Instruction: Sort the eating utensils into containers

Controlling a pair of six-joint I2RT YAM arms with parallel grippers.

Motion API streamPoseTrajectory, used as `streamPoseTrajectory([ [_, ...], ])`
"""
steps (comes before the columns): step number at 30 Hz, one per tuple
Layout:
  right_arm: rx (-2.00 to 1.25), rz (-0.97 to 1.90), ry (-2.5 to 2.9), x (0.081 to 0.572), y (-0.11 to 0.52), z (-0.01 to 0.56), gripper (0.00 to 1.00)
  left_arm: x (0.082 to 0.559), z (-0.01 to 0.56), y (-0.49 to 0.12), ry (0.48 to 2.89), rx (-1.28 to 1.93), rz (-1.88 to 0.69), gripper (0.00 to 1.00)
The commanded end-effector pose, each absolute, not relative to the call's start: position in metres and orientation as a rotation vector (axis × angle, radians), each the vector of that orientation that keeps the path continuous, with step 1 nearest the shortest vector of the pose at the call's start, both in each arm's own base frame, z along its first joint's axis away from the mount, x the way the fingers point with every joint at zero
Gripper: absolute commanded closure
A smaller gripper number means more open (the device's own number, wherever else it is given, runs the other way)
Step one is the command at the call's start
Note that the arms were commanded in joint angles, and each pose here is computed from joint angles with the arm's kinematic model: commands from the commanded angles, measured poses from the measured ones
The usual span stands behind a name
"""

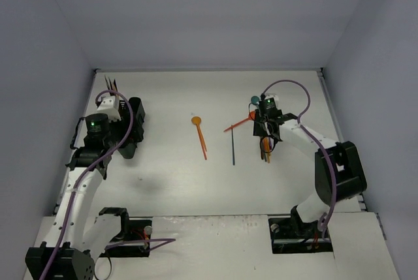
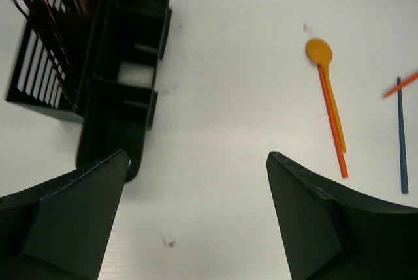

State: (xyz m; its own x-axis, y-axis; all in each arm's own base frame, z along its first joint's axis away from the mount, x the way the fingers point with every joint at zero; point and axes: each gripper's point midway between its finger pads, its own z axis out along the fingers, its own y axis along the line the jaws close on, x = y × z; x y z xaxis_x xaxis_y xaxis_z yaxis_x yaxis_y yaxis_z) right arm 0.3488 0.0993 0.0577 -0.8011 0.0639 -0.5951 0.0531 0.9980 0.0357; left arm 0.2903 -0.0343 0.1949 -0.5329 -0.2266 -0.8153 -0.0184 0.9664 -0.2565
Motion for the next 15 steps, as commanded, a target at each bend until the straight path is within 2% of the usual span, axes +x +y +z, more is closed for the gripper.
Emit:
streamPoseTrajectory([
  [1,0.083,0.042,2.465,0.38,0.106,0.062,0.67,0.286,0.221,-0.052,2.034,-0.131,-0.375,0.15],
  [15,0.091,0.01,2.496,0.399,0.106,0.043,0.71,0.286,0.22,-0.051,2.036,-0.135,-0.371,0.15],
])
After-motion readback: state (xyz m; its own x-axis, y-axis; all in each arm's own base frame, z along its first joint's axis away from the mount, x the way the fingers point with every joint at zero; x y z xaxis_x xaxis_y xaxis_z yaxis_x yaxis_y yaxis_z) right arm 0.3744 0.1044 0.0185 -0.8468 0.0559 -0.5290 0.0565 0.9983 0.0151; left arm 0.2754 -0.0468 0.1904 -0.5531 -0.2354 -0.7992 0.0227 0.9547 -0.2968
